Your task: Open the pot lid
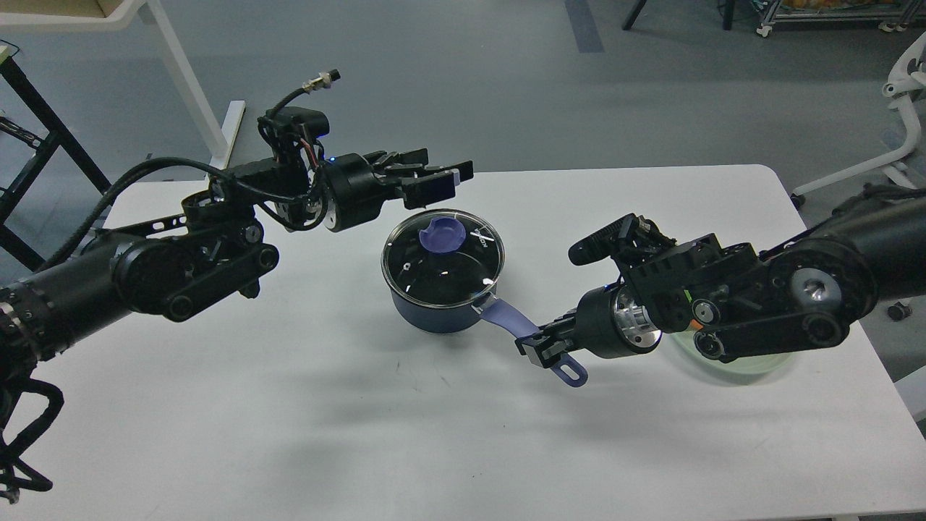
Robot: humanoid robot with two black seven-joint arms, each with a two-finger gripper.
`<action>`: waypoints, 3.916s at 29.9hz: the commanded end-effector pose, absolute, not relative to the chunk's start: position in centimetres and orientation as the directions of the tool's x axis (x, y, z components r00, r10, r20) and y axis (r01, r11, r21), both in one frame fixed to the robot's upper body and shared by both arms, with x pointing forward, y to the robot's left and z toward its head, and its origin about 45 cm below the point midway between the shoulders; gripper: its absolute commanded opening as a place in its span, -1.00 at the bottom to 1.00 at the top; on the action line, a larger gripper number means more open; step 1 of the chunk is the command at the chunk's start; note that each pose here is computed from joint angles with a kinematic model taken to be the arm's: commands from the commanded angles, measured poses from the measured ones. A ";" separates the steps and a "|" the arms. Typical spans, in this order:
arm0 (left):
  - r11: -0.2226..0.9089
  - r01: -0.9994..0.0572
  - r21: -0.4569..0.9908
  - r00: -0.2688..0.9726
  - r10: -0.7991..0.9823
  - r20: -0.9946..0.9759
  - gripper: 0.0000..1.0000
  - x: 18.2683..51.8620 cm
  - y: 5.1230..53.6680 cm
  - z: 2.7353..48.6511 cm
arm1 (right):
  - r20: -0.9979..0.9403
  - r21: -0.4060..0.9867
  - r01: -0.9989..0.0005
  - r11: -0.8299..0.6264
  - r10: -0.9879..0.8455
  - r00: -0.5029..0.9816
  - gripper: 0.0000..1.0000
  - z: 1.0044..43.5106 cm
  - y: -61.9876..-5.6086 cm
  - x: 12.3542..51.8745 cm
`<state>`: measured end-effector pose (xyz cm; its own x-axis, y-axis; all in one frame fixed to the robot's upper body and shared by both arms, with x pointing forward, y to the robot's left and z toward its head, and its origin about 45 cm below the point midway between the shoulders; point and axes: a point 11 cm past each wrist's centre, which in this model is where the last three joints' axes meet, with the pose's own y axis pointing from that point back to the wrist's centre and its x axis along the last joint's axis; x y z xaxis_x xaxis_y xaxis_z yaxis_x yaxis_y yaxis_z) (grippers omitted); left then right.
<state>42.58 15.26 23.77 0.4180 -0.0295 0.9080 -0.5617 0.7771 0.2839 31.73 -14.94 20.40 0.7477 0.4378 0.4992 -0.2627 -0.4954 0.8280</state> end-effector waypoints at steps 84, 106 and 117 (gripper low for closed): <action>0.255 -0.816 0.518 0.496 -0.148 0.855 0.75 33.6 46.3 11.9 | 0.506 0.821 -0.260 -0.509 0.436 0.745 -0.55 20.8 -14.3 31.8; -0.046 -0.975 0.217 0.118 0.722 0.682 0.99 40.8 49.6 21.8 | 0.656 0.674 -0.420 -0.608 0.232 0.718 0.96 25.4 -13.6 36.3; -0.078 -0.995 0.069 -0.064 0.980 0.189 0.99 44.6 44.9 23.7 | 0.650 0.268 -0.772 -0.577 -0.483 0.586 1.00 31.0 -20.9 43.9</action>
<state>43.41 46.93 23.37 -0.0436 0.9480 0.3154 -0.9903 -0.0827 0.1119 42.38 -18.73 30.51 0.6431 -0.3270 0.6925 -0.6983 -0.6216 0.3550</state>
